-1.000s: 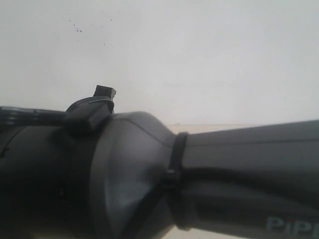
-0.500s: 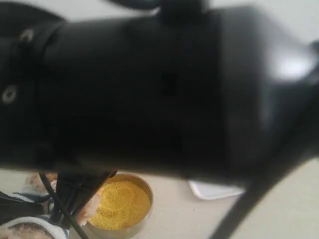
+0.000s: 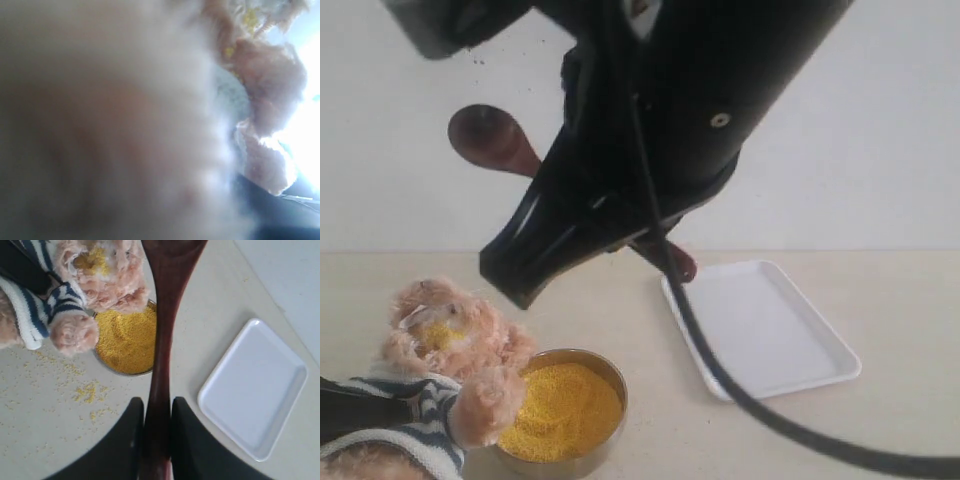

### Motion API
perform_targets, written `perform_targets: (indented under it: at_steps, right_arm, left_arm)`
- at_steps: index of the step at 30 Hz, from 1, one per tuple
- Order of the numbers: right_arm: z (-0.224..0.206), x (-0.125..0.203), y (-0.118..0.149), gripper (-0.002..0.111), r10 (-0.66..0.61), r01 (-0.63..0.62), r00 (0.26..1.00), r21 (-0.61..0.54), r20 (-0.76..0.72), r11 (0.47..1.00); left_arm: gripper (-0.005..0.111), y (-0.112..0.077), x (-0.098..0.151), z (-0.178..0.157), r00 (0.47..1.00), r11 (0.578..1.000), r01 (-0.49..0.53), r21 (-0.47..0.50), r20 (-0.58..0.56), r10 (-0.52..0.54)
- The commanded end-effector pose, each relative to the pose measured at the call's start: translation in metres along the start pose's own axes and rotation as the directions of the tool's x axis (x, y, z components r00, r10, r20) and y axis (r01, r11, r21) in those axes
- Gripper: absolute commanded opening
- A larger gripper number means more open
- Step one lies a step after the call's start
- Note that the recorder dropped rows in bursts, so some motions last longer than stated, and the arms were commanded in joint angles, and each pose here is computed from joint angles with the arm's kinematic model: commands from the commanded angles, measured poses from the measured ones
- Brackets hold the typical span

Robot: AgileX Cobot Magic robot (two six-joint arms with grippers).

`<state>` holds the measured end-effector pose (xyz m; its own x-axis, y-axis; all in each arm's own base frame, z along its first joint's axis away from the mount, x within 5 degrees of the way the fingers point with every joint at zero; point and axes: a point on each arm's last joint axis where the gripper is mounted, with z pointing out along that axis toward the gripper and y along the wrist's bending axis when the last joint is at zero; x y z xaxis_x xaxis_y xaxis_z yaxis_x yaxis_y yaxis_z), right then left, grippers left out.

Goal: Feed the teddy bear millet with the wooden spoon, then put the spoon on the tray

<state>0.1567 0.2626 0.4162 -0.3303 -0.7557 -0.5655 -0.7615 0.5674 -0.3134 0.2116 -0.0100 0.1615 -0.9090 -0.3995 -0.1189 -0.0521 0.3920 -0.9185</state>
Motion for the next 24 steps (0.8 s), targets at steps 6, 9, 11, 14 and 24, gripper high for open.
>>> perform_targets:
  at_steps: [6, 9, 11, 14, 24]
  right_arm:
    - [-0.017, 0.000, -0.030, 0.000, -0.095, 0.080, 0.994, 0.256, 0.048, 0.963]
    - [-0.015, 0.000, -0.039, 0.000, -0.090, 0.075, 0.995, 0.295, 0.038, 0.953]
    - [-0.012, 0.002, -0.049, 0.000, -0.064, 0.053, 0.998, 0.313, 0.025, 0.948]
    - [-0.004, 0.009, -0.084, 0.000, 0.069, -0.080, 0.997, 0.350, 0.043, 0.933]
    - [0.108, 0.080, -0.185, 0.000, 0.446, -0.393, 0.875, 0.262, -0.188, 0.881]
  left_arm:
    - [0.004, -0.004, -0.001, -0.001, 1.000, 0.999, -0.018, 0.032, 0.016, 0.017]
    - [0.004, -0.003, -0.001, -0.001, 1.000, 0.999, -0.017, 0.029, 0.020, 0.016]
    - [0.004, -0.004, -0.001, -0.001, 1.000, 0.999, -0.016, 0.031, 0.021, 0.015]
    - [0.004, -0.005, -0.003, -0.001, 0.999, 0.999, -0.009, 0.052, 0.034, 0.007]
    - [0.004, -0.008, -0.008, -0.001, 0.995, 0.997, -0.036, 0.073, 0.094, 0.029]
